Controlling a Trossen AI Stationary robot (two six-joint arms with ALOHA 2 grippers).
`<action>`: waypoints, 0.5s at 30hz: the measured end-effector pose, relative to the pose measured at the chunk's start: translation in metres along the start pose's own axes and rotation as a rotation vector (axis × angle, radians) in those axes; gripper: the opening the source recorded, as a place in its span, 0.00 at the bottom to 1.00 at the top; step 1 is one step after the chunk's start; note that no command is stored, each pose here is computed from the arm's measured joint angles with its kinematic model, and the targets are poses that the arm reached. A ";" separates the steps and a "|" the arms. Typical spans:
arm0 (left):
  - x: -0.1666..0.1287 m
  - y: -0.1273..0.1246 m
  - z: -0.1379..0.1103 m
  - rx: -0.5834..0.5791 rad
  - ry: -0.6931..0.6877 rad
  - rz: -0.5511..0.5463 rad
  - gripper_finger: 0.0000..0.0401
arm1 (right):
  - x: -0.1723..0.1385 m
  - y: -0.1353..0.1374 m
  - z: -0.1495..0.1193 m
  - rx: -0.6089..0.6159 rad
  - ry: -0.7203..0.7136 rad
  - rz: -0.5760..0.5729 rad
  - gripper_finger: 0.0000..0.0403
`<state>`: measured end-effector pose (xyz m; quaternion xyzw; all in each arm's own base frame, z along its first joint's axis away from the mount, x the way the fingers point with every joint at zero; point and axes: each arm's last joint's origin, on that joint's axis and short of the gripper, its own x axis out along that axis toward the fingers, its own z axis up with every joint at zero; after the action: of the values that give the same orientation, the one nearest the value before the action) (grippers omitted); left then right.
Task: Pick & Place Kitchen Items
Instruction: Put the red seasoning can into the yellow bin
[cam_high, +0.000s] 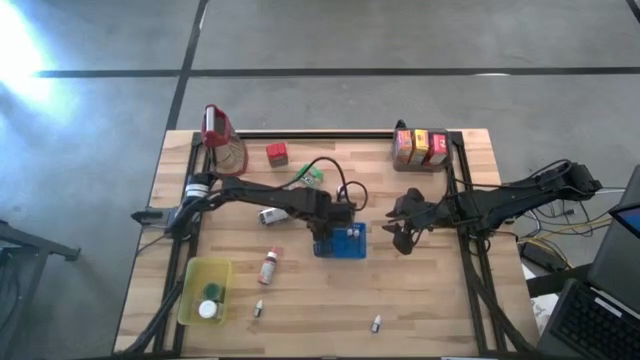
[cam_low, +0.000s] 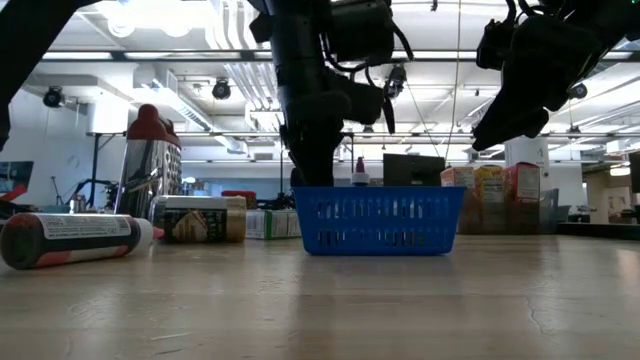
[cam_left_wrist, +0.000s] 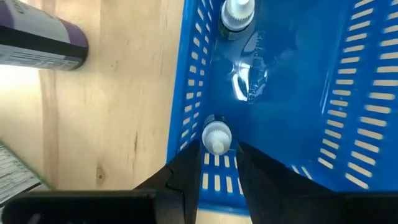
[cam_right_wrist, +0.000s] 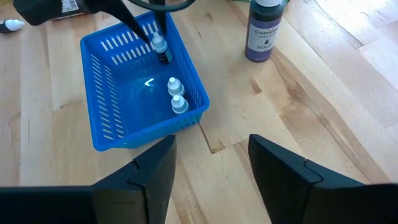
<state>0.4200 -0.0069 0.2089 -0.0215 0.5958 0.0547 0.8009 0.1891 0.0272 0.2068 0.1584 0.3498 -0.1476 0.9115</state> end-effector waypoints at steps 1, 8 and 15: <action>-0.003 0.000 0.001 0.001 0.004 0.001 0.27 | 0.000 0.000 0.000 0.000 0.000 0.000 0.50; -0.031 0.001 0.009 0.001 0.029 0.004 0.27 | 0.000 0.000 -0.001 -0.001 0.002 -0.001 0.48; -0.065 0.001 0.013 -0.007 0.064 0.007 0.27 | 0.000 0.000 -0.001 -0.003 0.002 -0.001 0.42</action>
<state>0.4140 -0.0082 0.2747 -0.0238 0.6211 0.0590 0.7812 0.1888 0.0271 0.2062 0.1569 0.3509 -0.1472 0.9114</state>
